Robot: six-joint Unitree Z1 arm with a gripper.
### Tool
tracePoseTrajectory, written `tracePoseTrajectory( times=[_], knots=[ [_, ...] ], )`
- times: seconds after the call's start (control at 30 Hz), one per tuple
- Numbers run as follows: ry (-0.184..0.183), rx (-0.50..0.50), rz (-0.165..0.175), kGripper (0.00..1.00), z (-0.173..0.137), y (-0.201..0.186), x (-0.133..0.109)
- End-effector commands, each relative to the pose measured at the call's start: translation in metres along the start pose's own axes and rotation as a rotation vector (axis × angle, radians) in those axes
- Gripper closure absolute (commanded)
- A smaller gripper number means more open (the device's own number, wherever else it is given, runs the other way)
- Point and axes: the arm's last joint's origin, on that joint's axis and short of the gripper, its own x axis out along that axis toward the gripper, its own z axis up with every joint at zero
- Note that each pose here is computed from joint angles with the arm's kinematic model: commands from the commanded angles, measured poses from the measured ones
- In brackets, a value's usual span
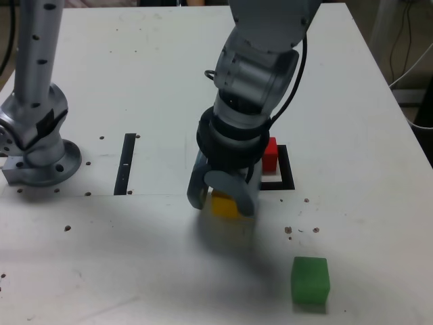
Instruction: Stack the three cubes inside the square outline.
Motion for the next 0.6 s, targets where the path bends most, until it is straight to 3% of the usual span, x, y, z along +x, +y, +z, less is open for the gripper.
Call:
tracePoseTrajectory(
  times=[0.0,0.57],
  knots=[
    [-0.001,0.003,-0.001,0.52,0.0020,-0.0007,-0.0001],
    [0.001,0.004,-0.008,0.74,-0.0004,-0.0001,-0.0057]
  ],
)
